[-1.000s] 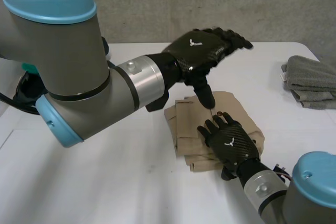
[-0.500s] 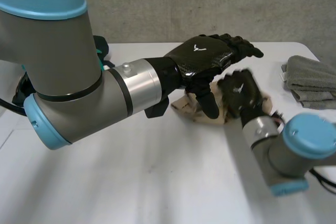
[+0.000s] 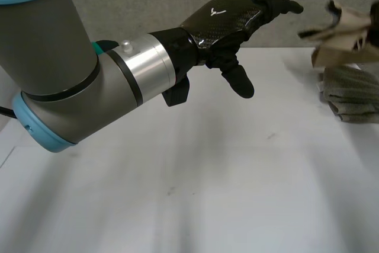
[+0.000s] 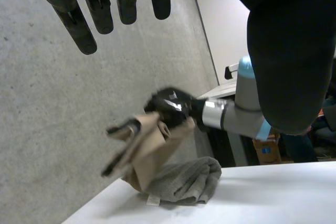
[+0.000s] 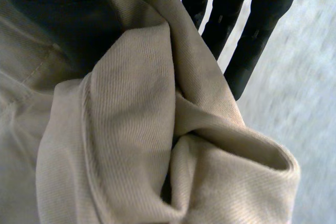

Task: Fold the laundry.

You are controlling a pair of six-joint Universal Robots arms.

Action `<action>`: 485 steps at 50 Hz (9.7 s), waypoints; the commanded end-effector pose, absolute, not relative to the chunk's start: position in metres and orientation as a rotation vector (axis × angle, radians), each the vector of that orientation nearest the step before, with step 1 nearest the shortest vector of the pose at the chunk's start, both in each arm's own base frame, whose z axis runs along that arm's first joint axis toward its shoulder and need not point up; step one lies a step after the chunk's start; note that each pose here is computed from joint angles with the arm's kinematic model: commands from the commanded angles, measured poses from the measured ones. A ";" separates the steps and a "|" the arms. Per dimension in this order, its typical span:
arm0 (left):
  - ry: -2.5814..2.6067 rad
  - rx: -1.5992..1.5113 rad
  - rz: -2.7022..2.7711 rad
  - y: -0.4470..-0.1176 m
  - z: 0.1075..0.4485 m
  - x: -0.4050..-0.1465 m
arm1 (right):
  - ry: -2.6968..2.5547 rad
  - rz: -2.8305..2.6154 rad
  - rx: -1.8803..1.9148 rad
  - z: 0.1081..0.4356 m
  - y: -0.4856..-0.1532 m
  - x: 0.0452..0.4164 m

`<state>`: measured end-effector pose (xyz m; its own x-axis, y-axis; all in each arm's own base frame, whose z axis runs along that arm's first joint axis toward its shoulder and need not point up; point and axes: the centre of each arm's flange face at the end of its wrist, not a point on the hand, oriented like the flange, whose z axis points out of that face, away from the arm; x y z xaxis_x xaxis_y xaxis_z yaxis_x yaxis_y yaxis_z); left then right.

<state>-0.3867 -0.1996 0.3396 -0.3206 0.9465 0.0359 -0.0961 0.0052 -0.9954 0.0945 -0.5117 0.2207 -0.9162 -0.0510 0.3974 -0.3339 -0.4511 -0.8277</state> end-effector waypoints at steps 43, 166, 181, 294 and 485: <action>-1.371 -0.746 1.771 -0.228 0.382 -0.377 | -1.537 1.932 0.093 0.341 -0.463 -0.072; -1.572 -1.579 1.589 -0.180 0.131 -0.445 | -2.544 1.552 0.948 0.150 -0.256 0.175; -1.662 -1.392 1.981 -0.220 0.176 -0.449 | -2.520 1.589 0.924 0.148 -0.264 0.174; -2.189 -1.479 1.762 -0.346 0.142 -0.206 | -2.178 1.612 1.749 0.159 -0.331 0.290; -2.036 -1.186 2.205 -0.303 0.197 -0.303 | -2.306 1.470 0.773 0.129 -0.336 0.113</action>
<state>-0.3018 -0.3067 0.1957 -0.7297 0.4027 -0.5525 0.5212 -0.1954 -0.8308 0.1367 -0.3184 0.1290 -0.8259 -0.4009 0.3964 -0.5340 0.3305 -0.7782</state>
